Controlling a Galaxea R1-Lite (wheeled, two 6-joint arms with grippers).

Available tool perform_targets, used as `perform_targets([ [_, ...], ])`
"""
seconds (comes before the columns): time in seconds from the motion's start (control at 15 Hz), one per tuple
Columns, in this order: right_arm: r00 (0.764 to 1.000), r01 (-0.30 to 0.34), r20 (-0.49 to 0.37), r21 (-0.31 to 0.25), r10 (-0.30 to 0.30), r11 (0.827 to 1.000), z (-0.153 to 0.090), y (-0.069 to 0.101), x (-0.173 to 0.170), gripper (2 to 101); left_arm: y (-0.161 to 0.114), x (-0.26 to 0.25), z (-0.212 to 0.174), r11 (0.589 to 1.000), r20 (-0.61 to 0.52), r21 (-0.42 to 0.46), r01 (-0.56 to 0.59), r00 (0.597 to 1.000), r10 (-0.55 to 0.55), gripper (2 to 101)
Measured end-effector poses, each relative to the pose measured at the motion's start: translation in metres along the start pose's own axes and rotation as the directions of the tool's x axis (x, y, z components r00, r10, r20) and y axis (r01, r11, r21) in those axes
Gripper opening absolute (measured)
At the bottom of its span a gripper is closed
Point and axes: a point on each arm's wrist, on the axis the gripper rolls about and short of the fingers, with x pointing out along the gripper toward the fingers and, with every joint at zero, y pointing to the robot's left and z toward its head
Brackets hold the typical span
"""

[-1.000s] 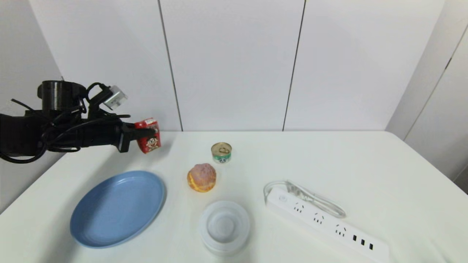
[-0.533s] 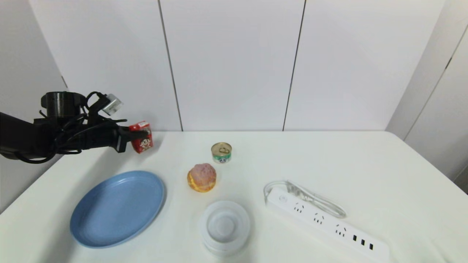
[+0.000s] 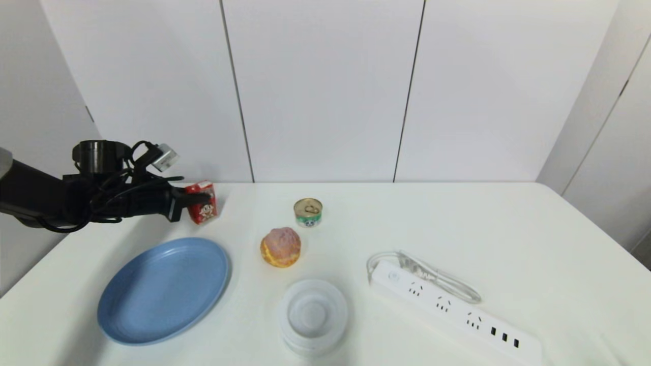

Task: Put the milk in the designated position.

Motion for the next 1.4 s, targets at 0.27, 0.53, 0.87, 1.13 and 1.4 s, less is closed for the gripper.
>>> perform_targets([
  [0.27,1.000,0.000,0.000,0.000,0.000,1.000,0.000,0.000,0.000,98.0,0.001,0.004,-0.004,1.000,-0.007,-0.007,0.006,1.000,-0.006,38.6],
  [0.53,1.000,0.000,0.000,0.000,0.000,1.000,0.000,0.000,0.000,98.0,0.002,0.005,-0.004,1.000,-0.008,-0.007,0.007,1.000,-0.007,62.5],
  [0.87,1.000,0.000,0.000,0.000,0.000,1.000,0.000,0.000,0.000,98.0,-0.007,-0.013,0.013,1.000,-0.011,-0.024,0.008,1.000,-0.009,79.1],
  [1.13,1.000,0.001,0.000,0.000,-0.001,1.000,0.000,0.000,0.000,98.0,-0.032,-0.049,0.048,1.000,0.006,-0.022,0.009,1.000,-0.009,86.4],
  [1.4,1.000,0.000,0.000,0.000,0.000,1.000,0.000,0.000,0.000,98.0,-0.070,-0.103,0.085,0.998,0.058,-0.002,-0.068,0.996,0.068,90.8],
])
